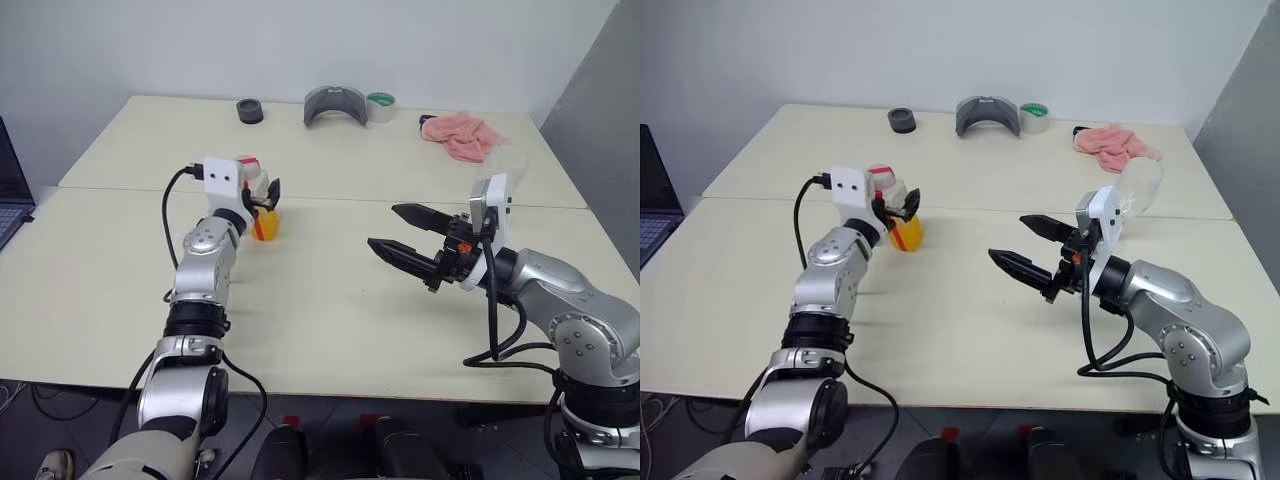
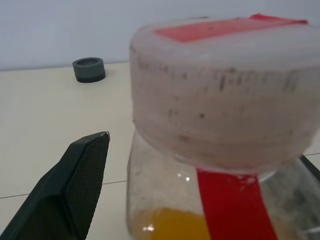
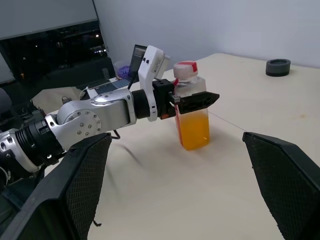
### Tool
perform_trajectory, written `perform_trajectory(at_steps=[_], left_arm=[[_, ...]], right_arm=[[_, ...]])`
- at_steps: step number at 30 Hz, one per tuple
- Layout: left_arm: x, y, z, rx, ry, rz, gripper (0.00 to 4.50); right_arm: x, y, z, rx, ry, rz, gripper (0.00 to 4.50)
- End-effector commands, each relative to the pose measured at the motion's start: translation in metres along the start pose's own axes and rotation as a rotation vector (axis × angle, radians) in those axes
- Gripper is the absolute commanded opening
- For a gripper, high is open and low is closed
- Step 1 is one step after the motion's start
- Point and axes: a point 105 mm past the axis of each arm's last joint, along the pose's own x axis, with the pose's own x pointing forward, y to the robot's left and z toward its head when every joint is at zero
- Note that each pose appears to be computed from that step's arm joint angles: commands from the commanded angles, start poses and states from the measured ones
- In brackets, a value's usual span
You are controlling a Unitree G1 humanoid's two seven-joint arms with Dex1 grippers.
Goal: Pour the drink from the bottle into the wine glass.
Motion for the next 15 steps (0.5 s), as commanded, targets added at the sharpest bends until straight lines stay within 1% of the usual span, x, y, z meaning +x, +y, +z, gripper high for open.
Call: perform_trajectory(at_steps=[1,14,15], left_arm=[[0.002,-0.011,0.023,0.012,-0.082,-0.041,4.48],[-0.001,-0.009,0.026,0.010,-0.092,-0.043,4.48],[-0.002,-0.009,0.027,0.009,-0.094,-0.044,4.30]], right_arm=[[0.000,0.008,0.010,-0.037,-0.039,0.022,4.50],[0.011,0.012,0.021,-0.043,-0.046,0.037,4.50],[0.012,0.012,0.022,-0.043,-0.046,0.037,4.50]])
